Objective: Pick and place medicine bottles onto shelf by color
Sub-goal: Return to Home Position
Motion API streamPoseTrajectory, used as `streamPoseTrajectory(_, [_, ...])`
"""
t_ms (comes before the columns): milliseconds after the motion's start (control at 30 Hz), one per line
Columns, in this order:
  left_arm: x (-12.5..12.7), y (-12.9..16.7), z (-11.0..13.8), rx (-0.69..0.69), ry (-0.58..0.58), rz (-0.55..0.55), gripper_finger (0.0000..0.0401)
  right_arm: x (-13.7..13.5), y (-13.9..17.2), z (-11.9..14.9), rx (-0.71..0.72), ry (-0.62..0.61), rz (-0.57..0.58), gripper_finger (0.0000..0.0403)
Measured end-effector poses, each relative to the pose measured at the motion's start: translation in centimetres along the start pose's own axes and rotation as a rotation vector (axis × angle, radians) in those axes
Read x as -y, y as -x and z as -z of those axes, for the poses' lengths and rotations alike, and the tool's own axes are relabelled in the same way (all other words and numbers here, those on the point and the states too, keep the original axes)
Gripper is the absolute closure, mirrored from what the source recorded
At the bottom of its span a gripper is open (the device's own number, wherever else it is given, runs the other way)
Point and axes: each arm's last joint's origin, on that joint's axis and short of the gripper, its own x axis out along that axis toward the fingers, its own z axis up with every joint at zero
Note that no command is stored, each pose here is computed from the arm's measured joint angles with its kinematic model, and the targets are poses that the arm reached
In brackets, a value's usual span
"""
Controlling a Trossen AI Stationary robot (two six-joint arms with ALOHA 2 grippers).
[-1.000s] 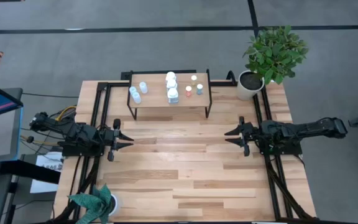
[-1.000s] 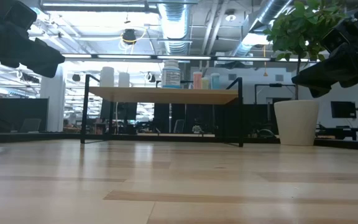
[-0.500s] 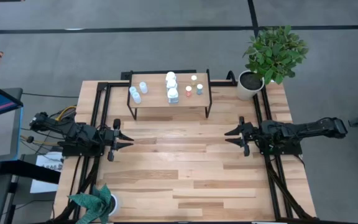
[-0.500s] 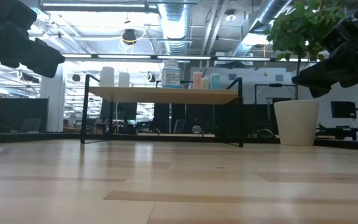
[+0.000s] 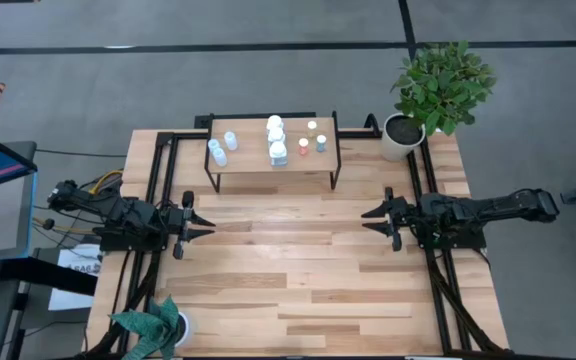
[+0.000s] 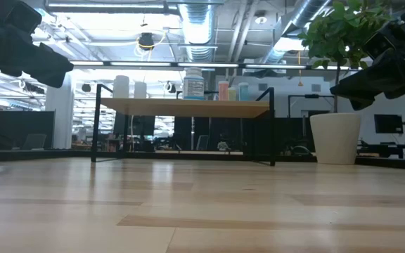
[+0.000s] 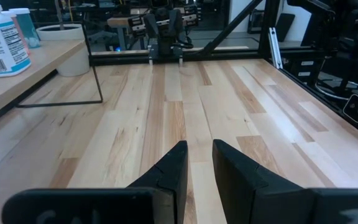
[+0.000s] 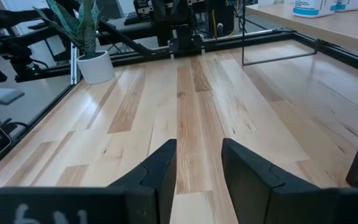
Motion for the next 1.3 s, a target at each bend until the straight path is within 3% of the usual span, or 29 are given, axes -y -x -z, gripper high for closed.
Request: streamPoseTrajectory(1300, [0.0, 0.0, 0.0, 0.0, 0.0, 0.0, 0.0337, 0.0, 0.0, 0.0, 0.0, 0.0, 0.001, 0.0252])
